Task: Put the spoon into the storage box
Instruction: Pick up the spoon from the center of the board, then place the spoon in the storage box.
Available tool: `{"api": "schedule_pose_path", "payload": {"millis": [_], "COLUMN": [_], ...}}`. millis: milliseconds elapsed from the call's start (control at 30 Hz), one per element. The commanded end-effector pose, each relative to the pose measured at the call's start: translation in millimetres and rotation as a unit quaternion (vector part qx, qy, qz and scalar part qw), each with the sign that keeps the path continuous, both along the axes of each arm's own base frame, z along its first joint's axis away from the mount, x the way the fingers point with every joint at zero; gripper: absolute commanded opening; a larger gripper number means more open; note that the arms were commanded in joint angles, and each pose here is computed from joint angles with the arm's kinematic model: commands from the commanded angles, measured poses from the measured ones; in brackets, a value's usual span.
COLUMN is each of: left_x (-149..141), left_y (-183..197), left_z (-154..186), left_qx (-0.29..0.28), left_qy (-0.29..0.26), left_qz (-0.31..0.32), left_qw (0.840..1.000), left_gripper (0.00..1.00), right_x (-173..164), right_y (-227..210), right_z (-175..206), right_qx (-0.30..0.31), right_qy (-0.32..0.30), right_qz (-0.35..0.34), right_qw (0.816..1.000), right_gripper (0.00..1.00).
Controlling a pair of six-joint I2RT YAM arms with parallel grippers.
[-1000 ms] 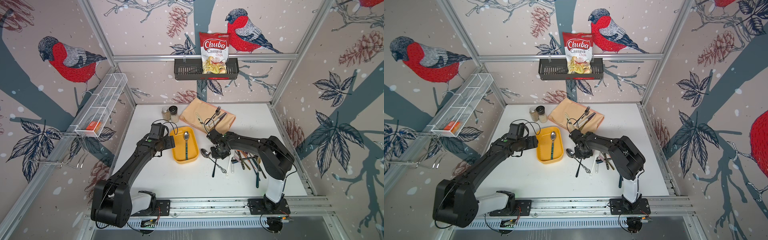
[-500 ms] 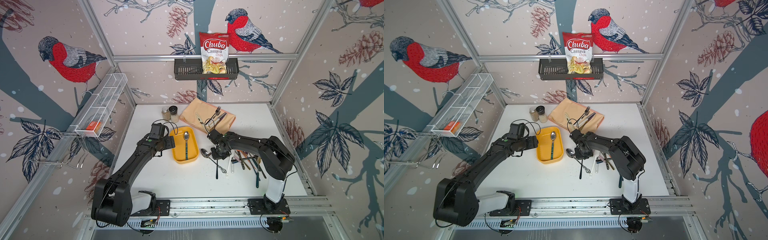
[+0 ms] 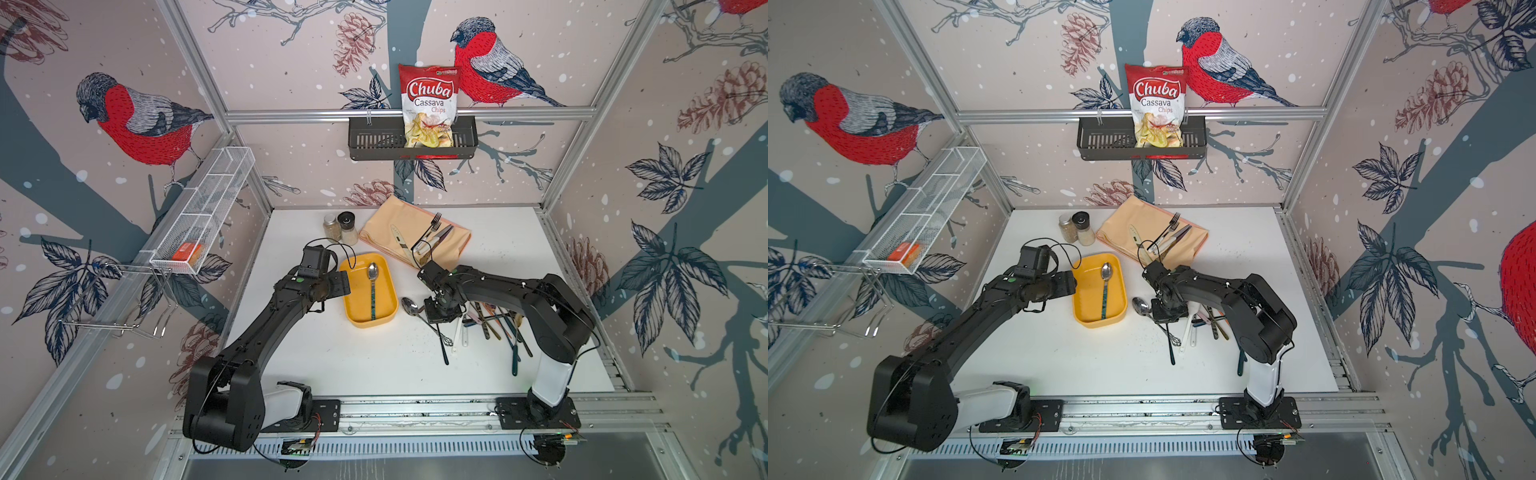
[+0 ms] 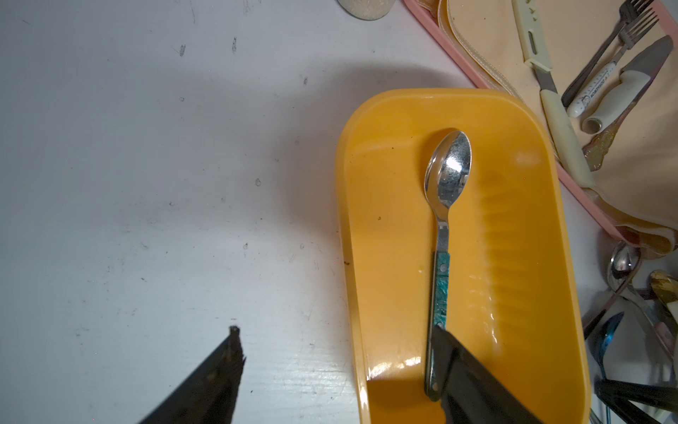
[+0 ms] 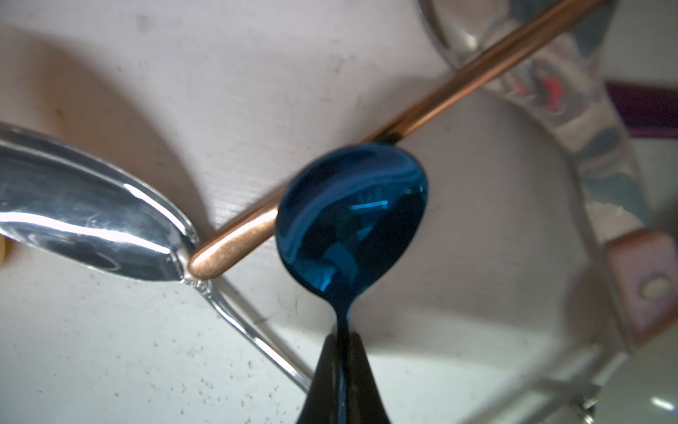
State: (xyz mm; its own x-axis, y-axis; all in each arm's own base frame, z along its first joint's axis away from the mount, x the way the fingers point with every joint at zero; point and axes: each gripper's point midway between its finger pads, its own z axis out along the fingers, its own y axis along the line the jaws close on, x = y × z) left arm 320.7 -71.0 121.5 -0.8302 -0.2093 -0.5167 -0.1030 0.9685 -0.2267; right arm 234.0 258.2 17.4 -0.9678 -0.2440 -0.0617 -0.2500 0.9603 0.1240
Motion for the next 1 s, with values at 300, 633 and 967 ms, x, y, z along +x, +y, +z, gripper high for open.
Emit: {"api": "schedule_pose_path", "payload": {"millis": [300, 633, 967], "left_x": [9, 10, 3], "left_y": [-1, 11, 26], "left_z": [8, 1, -1], "left_qx": [-0.008, -0.048, -0.045], "left_qy": [-0.019, -0.015, -0.022], "left_qz": [0.007, 0.041, 0.064], "left_qw": [1.0, 0.998, 0.997], "left_gripper": [0.83, 0.83, 0.83], "right_x": [22, 54, 87], "right_y": [8, 40, 101], "right_z": [48, 89, 112], "right_qx": [0.001, 0.021, 0.06], "right_qy": [-0.045, -0.077, -0.092], "right_qz": [0.003, 0.042, 0.093], "right_qw": [0.999, 0.996, 0.99], "right_gripper": [0.04, 0.03, 0.02]}}
